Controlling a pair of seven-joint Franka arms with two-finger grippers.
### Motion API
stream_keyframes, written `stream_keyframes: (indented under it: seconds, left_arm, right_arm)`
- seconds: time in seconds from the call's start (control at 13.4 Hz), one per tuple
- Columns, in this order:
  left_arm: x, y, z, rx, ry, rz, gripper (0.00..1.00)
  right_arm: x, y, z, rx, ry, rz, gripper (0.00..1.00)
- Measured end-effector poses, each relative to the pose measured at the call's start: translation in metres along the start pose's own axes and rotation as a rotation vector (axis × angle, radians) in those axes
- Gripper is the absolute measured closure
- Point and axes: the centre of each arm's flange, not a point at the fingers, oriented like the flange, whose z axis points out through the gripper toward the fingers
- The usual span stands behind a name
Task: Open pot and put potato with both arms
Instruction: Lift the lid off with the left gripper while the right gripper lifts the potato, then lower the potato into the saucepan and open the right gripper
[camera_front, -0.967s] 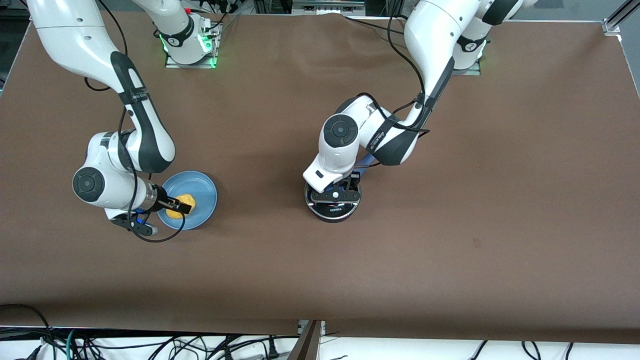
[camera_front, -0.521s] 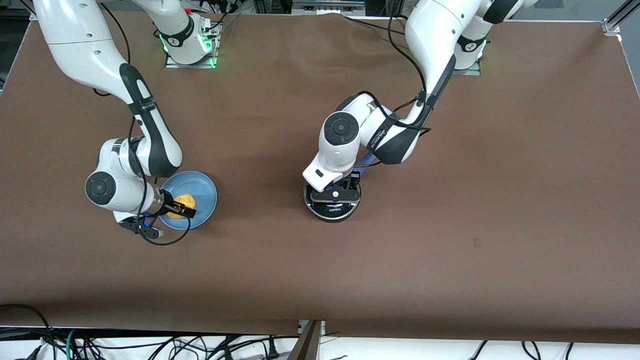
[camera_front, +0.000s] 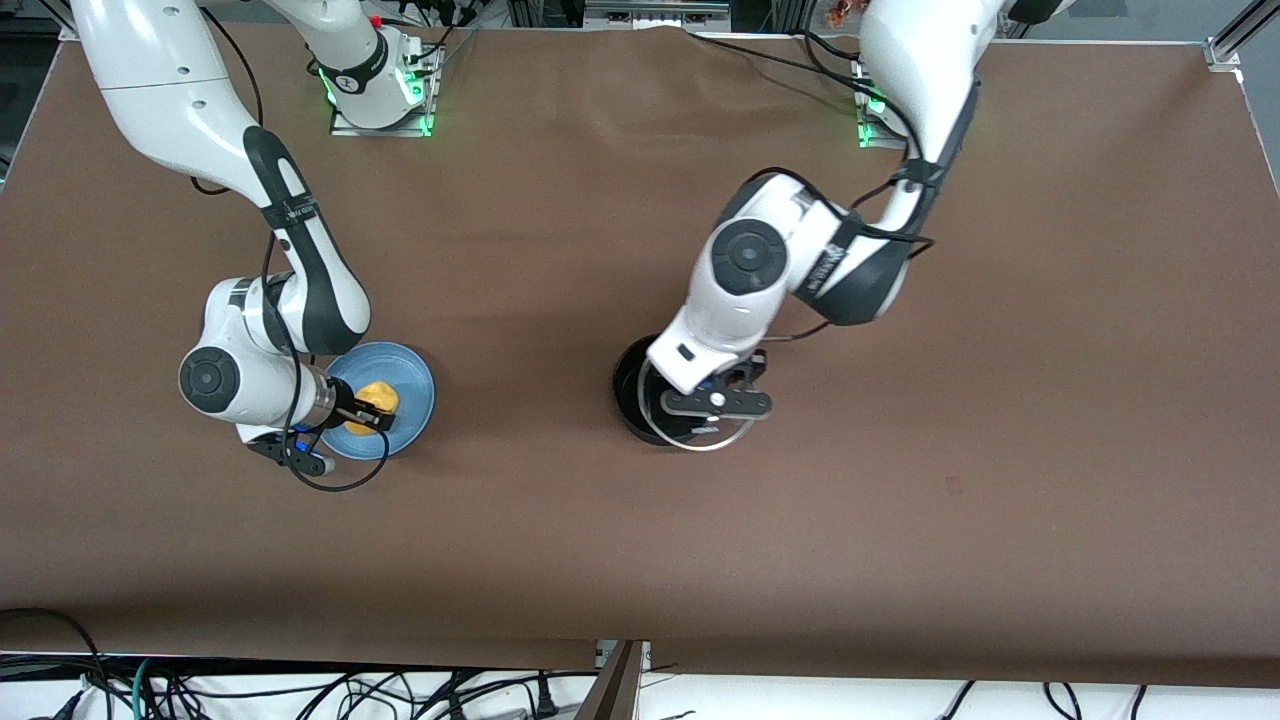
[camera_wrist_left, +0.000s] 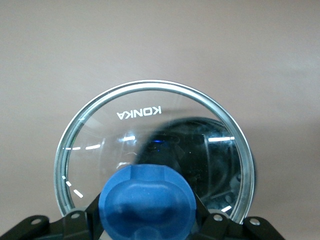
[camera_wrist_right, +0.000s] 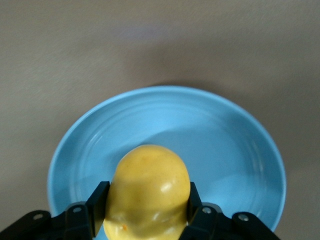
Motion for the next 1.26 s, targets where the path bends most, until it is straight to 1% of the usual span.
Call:
stream_keyframes:
  seconds: [0.22, 0.37, 0.6, 0.74, 0.82, 0.97, 1.12, 1.26]
  left_arm:
    - [0.032, -0.087, -0.009, 0.018, -0.016, -0.048, 0.35]
    - [0.044, -0.151, -0.001, 0.034, -0.047, -0.098, 0.35]
    - [0.053, -0.240, 0.016, 0.048, -0.090, -0.196, 0.36]
    - [0.055, -0.292, 0.029, 0.046, -0.095, -0.239, 0.35]
    - [0.055, -0.317, 0.039, 0.041, -0.085, -0.225, 0.35]
    - [0.048, -0.364, 0.064, 0.033, -0.057, -0.169, 0.35]
    - [0.035, -0.399, 0.089, 0.043, -0.038, -0.125, 0.35]
    - [0.023, -0.417, 0.105, 0.054, -0.034, -0.093, 0.35]
  right_arm:
    - [-0.010, -0.035, -0.037, 0.043, -0.079, 0.052, 0.34]
    - [-0.033, -0.079, -0.051, 0.070, -0.097, 0.080, 0.34]
    - [-0.097, -0.168, -0.061, 0.091, -0.105, 0.105, 0.34]
    - [-0.145, -0.225, -0.064, 0.108, -0.110, 0.099, 0.34]
    - [-0.165, -0.249, -0.063, 0.124, -0.107, 0.110, 0.34]
    - [-0.188, -0.288, -0.058, 0.192, -0.069, 0.145, 0.34]
    - [-0.202, -0.316, -0.043, 0.262, -0.030, 0.172, 0.34]
    - [-0.207, -0.332, -0.025, 0.303, -0.009, 0.184, 0.34]
